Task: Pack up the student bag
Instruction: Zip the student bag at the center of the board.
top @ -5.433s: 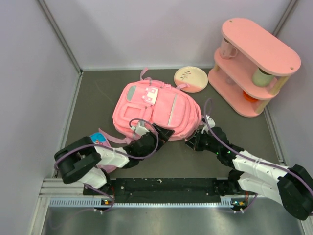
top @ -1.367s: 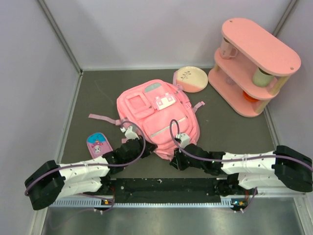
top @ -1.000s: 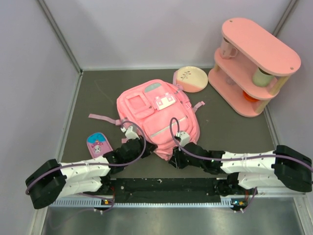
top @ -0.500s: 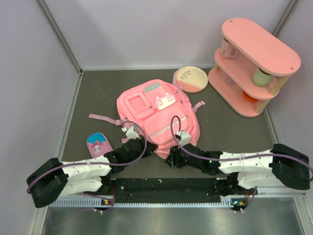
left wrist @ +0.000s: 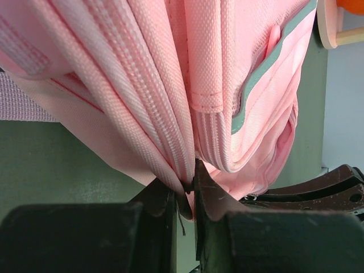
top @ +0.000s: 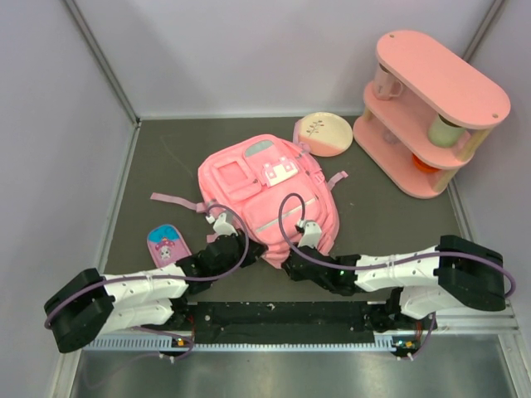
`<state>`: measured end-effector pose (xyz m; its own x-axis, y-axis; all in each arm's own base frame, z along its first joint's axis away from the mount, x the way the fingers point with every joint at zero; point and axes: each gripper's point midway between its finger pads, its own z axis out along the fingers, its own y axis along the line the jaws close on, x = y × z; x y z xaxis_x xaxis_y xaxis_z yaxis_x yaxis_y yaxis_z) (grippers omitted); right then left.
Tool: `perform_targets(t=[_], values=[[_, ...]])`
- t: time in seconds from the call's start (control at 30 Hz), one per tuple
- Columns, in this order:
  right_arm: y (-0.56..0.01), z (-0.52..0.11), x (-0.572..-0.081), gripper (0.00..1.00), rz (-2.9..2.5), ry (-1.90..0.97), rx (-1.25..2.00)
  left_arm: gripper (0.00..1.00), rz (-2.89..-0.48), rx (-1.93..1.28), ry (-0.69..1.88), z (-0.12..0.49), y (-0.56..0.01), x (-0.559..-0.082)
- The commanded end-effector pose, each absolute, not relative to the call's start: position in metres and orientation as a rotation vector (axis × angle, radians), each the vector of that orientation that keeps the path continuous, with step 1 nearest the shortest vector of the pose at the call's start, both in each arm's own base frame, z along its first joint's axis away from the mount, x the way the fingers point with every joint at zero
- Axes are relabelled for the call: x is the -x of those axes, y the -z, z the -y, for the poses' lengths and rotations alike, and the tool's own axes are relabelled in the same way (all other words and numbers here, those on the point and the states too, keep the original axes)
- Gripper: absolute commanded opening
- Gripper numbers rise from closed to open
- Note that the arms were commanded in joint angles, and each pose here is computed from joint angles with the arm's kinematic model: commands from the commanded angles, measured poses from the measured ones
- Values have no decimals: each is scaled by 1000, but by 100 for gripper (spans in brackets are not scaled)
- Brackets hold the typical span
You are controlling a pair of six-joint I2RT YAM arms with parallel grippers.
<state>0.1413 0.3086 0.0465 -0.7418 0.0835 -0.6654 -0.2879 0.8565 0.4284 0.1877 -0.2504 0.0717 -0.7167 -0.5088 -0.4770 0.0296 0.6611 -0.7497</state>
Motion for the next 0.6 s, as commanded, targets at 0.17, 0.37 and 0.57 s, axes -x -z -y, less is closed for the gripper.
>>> perform_targets(t=[0.17, 0.37, 0.57], values=[[-73, -297, -154, 0, -2201, -650, 162, 0, -2079, 333, 1079, 261, -105, -196], [-77, -277, -138, 0, -2220, -686, 305, 0, -2083, 382, 970, 243, -98, -201], [-64, -260, -122, 0, -2326, -818, 310, 0, -2066, 422, 860, 215, -92, -203]])
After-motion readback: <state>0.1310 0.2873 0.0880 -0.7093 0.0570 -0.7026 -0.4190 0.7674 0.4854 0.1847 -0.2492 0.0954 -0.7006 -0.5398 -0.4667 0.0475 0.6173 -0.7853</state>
